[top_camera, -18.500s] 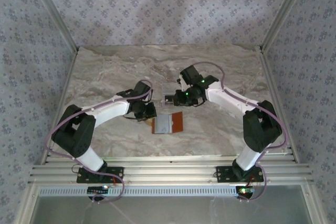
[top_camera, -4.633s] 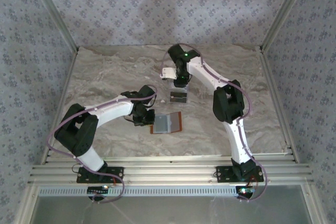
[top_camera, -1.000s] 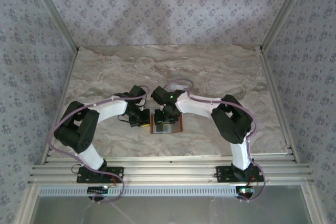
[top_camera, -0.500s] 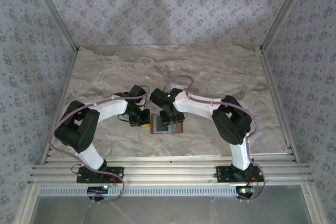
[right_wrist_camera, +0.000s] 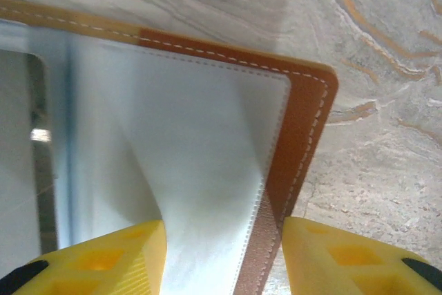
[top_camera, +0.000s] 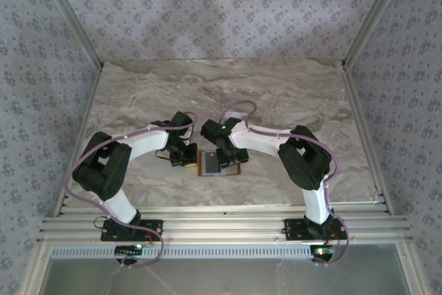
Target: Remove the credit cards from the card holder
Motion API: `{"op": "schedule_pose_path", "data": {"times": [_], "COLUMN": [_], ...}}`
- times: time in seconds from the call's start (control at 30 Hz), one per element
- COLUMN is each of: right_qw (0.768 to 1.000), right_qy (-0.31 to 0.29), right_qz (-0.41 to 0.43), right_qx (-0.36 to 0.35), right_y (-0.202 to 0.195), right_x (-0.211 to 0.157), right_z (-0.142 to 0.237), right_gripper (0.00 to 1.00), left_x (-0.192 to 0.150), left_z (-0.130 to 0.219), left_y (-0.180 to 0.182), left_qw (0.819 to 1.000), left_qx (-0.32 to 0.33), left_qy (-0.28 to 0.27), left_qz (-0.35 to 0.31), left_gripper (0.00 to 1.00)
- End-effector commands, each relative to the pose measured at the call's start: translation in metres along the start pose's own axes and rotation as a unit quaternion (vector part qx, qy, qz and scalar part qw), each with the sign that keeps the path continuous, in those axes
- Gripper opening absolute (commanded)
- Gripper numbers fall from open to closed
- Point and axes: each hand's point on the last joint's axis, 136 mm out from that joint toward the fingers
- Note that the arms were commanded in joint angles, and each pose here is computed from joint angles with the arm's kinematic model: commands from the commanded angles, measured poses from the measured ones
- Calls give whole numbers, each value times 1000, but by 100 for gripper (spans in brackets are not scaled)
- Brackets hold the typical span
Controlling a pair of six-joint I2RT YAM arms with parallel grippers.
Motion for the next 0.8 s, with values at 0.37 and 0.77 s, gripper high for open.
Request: {"op": "schedule_pose_path", "data": {"times": [0.37, 0.77], "right_qw": [999, 985], "right_qy": [-45, -85], "right_qz": [-6, -21], "right_qx": [14, 146], "right_y": [-14, 17], "right_x": [-2, 18], "right_z": [28, 51], "right_gripper": [47, 41], "left_x": [-7, -11], "left_z": [27, 4], "left_y": [-46, -59], "left_qw": [999, 999], "left_qx": [-23, -25], "left_qy": [-12, 11], "left_qz": [-39, -42], "left_gripper": [8, 8]}}
Point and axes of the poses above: each hand's point on the last joint's axis, 136 mm out from that joint toward the fingers, its own z axis back along the fingers, its own y axis along the line the jaws close on, x = y × z, and after that the axes turned 12 degrees about z, right-handed
